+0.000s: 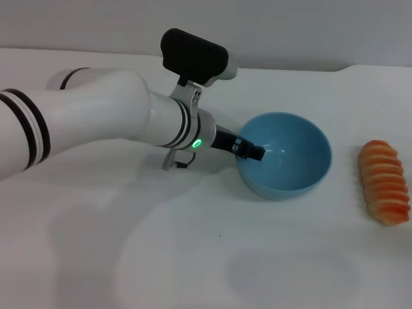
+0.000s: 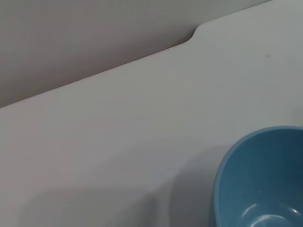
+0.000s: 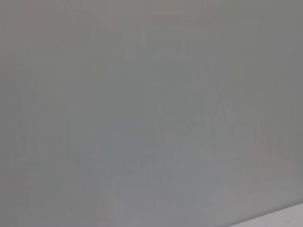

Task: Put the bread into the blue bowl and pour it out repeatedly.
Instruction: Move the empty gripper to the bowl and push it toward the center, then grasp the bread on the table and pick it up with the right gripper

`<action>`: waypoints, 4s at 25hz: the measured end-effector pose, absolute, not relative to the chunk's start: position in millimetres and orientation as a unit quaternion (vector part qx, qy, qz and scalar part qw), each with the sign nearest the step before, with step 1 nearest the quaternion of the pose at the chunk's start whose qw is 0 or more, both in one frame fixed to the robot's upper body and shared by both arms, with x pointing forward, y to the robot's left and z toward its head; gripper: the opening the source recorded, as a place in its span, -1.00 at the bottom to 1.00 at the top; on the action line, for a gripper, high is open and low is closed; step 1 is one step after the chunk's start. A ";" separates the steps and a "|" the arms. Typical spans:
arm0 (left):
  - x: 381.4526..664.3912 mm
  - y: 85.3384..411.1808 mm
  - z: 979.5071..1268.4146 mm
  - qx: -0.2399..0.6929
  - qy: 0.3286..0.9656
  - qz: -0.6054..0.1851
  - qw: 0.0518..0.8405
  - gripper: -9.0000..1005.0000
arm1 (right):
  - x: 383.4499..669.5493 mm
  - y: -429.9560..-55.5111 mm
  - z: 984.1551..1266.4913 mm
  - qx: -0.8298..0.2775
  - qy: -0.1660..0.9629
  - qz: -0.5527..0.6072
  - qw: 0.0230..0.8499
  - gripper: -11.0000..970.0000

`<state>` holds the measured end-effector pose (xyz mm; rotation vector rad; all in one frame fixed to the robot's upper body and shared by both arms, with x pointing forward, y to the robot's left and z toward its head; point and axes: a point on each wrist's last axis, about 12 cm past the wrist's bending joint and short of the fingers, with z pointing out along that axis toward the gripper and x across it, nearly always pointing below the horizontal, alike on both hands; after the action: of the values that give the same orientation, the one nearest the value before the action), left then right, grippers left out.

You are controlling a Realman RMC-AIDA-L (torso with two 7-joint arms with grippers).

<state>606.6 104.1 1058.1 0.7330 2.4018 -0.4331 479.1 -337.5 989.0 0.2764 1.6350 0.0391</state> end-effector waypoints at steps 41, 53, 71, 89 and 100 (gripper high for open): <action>641.1 81.6 1108.7 0.346 0.892 -0.093 0.275 -0.98 | 486.3 -337.4 985.7 0.137 0.747 0.081 0.646 0.53; 656.6 91.0 1119.7 0.307 0.906 -0.091 0.278 -0.98 | 554.5 -381.6 1061.0 0.062 0.842 0.209 0.493 0.53; 661.1 97.0 1118.3 0.287 0.909 -0.093 0.287 -0.99 | 572.7 -348.3 1067.1 0.025 0.944 0.201 0.261 0.53; 659.5 99.5 1113.7 0.281 0.910 -0.095 0.290 -0.99 | 575.1 -319.6 1042.3 0.013 0.943 0.215 0.254 0.53; 659.3 99.7 1112.9 0.278 0.909 -0.097 0.294 -0.98 | 581.3 -302.7 1043.5 -0.021 0.929 0.246 0.274 0.47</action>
<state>659.3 99.7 1112.9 0.7404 2.4212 -0.2592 581.3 -302.7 1043.5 -0.0558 2.4992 0.6623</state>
